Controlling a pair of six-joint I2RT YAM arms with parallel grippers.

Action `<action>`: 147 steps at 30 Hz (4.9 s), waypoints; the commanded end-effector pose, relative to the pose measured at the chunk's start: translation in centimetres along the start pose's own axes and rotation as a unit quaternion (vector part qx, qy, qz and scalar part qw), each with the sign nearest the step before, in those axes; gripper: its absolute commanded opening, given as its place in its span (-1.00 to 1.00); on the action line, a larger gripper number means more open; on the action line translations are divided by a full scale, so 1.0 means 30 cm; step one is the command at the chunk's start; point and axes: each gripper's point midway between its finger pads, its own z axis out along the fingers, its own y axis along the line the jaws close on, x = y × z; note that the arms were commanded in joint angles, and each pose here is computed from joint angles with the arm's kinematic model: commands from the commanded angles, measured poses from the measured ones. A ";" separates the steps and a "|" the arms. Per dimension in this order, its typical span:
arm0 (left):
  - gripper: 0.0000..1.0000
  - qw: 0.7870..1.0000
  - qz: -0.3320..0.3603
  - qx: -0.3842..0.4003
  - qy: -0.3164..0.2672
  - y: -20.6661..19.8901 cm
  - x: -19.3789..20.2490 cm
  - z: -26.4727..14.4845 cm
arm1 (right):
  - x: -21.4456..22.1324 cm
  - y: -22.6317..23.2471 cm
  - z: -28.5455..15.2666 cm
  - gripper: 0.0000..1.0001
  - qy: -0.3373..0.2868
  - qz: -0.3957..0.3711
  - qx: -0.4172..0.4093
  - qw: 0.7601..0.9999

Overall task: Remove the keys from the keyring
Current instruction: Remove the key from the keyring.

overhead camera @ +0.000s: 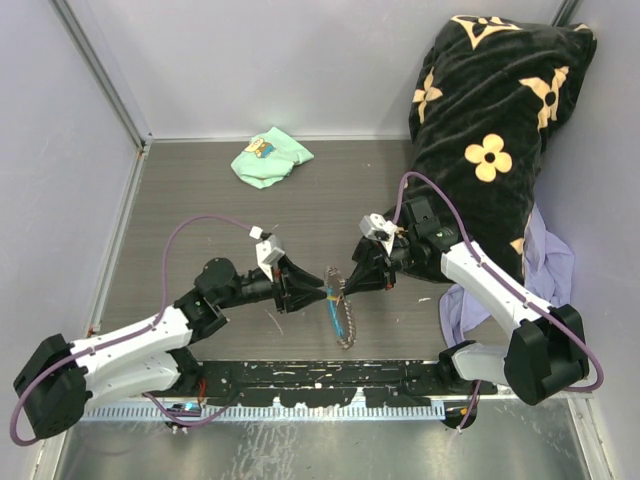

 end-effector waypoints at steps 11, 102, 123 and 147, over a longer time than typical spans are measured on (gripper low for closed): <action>-0.43 0.997 0.061 0.044 -0.019 -0.065 -0.061 0.110 | -0.052 0.031 0.001 -0.99 -0.012 -0.039 -0.012 0.999; -0.40 0.993 -0.055 -0.074 0.074 -0.049 -0.225 0.110 | -0.076 0.059 0.023 -0.99 0.007 -0.034 -0.018 0.999; -0.38 0.982 -0.012 -0.095 -0.163 -0.030 -0.324 -0.069 | -0.191 -0.053 -0.002 -0.99 -0.054 -0.017 -0.037 0.998; -0.36 0.981 0.034 -0.141 -0.131 0.009 -0.311 -0.106 | -0.370 -0.199 0.014 -0.99 -0.077 -0.027 0.135 0.988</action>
